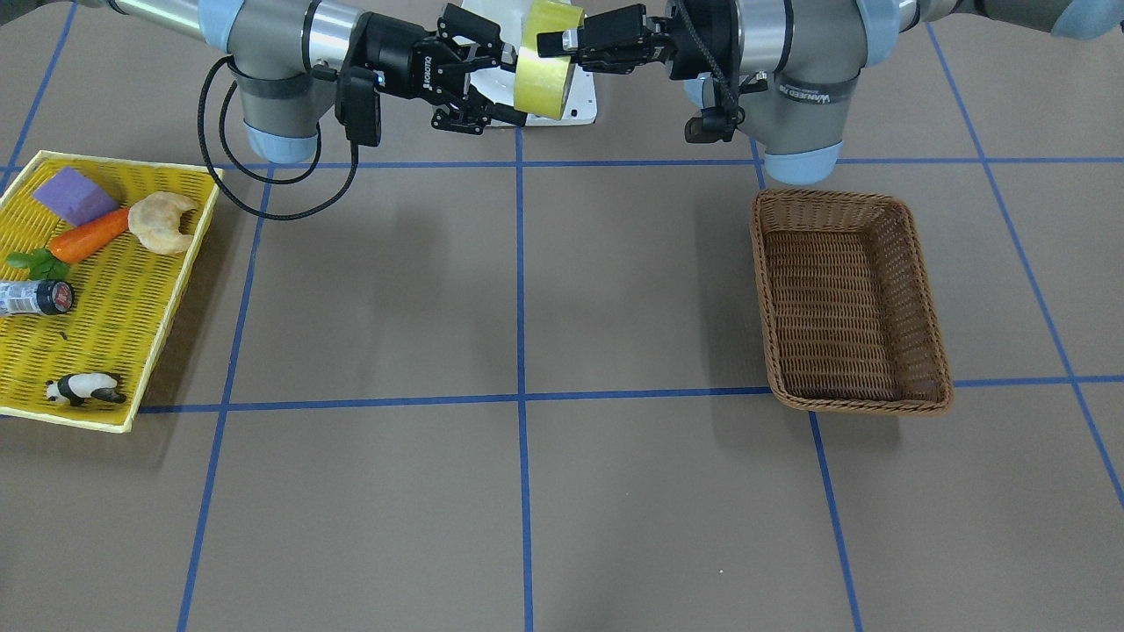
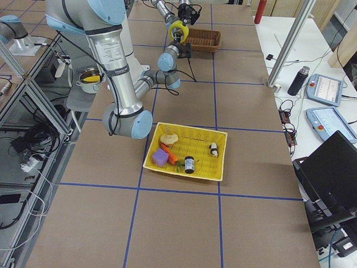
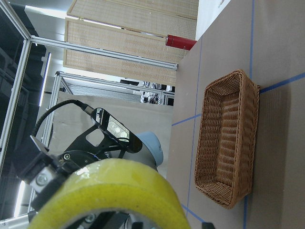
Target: Move tape to another basket
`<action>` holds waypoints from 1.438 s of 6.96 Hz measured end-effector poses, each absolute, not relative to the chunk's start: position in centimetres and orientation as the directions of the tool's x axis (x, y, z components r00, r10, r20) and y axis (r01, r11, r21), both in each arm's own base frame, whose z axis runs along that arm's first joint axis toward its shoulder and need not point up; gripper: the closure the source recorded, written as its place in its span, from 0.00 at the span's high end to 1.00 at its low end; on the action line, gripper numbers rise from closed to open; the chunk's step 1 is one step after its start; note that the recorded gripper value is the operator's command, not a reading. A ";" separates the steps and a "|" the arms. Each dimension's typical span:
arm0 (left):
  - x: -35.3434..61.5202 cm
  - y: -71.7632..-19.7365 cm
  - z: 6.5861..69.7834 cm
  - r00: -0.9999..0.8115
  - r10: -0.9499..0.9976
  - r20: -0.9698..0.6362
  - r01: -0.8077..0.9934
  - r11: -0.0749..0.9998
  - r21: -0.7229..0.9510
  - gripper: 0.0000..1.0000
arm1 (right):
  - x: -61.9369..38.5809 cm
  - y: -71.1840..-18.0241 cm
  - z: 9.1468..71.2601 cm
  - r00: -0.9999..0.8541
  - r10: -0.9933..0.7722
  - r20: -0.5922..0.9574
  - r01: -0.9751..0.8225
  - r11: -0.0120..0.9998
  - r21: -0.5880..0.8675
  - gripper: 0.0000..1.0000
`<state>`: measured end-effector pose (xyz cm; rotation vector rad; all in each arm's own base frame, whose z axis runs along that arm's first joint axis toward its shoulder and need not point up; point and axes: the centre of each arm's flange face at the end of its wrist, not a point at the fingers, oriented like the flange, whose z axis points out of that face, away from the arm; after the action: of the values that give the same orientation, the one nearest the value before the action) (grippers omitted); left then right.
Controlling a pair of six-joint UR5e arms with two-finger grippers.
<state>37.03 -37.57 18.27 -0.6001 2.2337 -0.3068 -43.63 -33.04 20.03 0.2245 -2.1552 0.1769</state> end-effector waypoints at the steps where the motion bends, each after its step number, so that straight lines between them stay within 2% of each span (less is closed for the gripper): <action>1: 37.0 -37.5 18.3 -0.579 -0.512 -0.635 -0.322 0.859 -0.398 0.00 | -43.4 -33.2 20.1 -0.552 -0.087 0.829 -0.226 0.973 -0.048 1.00; 4: 37.0 -37.5 18.5 -0.575 -0.515 -0.636 -0.322 0.857 -0.403 0.00 | -39.0 -37.9 22.1 -0.470 -0.137 0.872 -0.199 0.979 0.047 1.00; 7: 36.1 -38.8 18.8 -0.591 -0.484 -0.646 -0.274 0.873 -0.404 0.00 | -26.9 -48.4 28.5 -0.191 -0.199 0.961 -0.122 0.977 0.177 1.00; 10: 32.1 -45.5 19.2 -0.559 -0.280 -0.780 0.057 0.926 -0.374 0.00 | -16.5 -54.3 31.6 0.001 -0.178 0.984 -0.104 0.979 0.177 1.00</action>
<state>32.08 -45.52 19.16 -0.1587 2.1223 -0.4455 -16.48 -54.33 31.58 0.2222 -1.5727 -0.0593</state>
